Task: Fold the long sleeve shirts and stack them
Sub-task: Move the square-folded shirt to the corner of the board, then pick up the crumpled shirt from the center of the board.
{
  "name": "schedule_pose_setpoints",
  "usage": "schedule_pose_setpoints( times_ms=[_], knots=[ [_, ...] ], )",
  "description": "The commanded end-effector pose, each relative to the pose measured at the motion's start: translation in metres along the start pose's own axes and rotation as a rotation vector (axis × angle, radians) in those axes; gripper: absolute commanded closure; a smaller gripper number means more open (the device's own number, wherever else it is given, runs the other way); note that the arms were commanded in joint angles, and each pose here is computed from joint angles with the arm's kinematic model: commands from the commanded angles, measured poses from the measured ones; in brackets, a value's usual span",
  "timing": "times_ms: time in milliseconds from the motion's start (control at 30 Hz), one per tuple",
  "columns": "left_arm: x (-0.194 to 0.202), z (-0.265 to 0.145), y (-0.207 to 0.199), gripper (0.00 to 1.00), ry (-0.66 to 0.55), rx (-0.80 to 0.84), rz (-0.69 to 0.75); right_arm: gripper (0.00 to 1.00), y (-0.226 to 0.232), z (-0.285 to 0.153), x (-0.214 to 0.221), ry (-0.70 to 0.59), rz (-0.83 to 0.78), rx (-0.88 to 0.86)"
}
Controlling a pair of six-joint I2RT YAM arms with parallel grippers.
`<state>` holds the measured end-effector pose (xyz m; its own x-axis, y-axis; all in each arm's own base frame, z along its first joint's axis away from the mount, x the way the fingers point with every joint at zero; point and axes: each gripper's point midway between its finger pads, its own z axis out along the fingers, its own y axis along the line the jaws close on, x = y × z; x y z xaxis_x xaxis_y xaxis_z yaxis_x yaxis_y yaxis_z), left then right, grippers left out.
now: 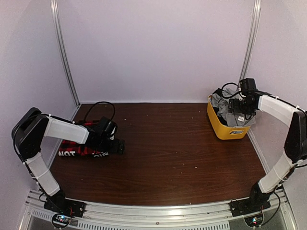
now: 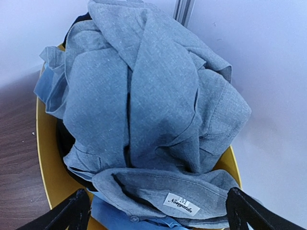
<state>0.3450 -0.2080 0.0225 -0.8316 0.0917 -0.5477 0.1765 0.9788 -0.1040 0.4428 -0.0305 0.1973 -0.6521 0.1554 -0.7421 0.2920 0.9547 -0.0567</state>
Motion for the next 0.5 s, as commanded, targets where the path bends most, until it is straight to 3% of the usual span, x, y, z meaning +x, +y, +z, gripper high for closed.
schedule_pose_setpoints(
  times_ms=[0,100,467],
  knots=[
    [0.006,-0.01,0.046,0.05,0.005,-0.083,-0.092,0.0,-0.017,-0.001,0.003,0.03,-0.008,0.091],
    [-0.007,-0.015,0.043,0.04,-0.032,-0.047,-0.089,0.0,-0.03,-0.003,0.011,0.048,-0.018,0.159],
    [-0.07,-0.042,-0.028,0.02,-0.153,0.183,0.039,0.0,-0.08,0.004,0.032,0.133,-0.014,0.307]
  ],
)
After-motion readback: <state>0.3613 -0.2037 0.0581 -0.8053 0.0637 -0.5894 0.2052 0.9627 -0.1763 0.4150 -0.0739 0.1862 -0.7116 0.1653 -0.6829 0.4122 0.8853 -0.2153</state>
